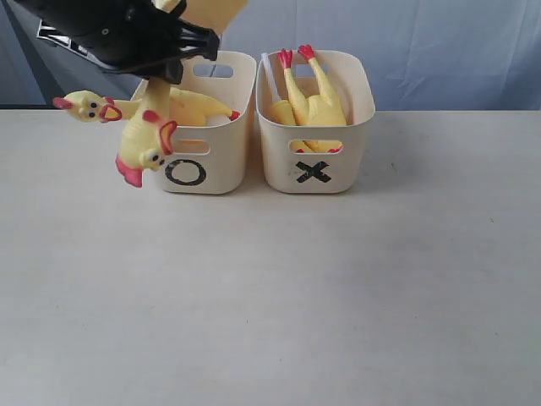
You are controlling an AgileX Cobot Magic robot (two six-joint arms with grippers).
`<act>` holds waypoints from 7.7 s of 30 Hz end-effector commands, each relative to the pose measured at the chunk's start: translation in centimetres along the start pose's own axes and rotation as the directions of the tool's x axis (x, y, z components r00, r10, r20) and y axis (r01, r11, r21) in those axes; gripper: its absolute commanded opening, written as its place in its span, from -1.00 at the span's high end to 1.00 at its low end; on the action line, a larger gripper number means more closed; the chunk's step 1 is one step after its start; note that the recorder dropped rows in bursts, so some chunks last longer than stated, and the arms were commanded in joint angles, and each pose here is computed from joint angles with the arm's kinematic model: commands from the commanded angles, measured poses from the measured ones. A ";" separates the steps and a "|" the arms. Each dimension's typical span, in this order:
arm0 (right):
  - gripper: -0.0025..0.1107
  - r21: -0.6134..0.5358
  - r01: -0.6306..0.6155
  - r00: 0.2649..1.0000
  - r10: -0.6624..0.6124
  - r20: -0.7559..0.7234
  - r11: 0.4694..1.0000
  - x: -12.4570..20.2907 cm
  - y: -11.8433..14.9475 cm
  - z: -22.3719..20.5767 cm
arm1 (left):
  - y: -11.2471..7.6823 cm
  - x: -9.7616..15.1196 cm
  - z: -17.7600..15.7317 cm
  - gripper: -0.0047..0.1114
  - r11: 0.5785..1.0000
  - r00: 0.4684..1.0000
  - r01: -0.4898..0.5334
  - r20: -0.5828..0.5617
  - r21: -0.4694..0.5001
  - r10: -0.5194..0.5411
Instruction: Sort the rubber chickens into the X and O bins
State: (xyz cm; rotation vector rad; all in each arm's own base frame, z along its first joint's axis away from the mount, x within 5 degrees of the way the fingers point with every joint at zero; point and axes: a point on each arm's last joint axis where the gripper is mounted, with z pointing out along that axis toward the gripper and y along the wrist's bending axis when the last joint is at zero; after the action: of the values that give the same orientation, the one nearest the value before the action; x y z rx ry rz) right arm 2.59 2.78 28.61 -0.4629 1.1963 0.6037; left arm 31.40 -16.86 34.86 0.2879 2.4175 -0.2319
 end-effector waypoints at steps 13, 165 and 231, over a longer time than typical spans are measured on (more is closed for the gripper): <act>0.97 0.004 0.010 1.000 -0.010 0.000 1.000 0.1 0.0 -0.1 | 2.3 -3.6 5.2 0.92 0.997 0.972 0.072 -0.222 -0.031 -0.077; 0.97 0.008 0.010 1.000 -0.010 0.000 1.000 0.1 -0.1 -0.1 | 4.6 -5.0 8.2 -0.24 0.997 0.952 0.046 -0.300 -0.055 -0.060; 0.97 0.008 0.010 1.000 -0.010 0.000 1.000 0.1 -0.1 -0.1 | 8.2 22.3 -18.8 0.92 0.992 0.592 -0.081 0.796 -0.099 0.128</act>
State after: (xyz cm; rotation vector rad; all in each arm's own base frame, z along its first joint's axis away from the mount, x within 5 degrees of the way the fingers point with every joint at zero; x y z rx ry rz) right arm 2.58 2.79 28.61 -0.4641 1.1957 0.6047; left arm 5.50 -1.19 33.65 0.2177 1.5172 -0.1917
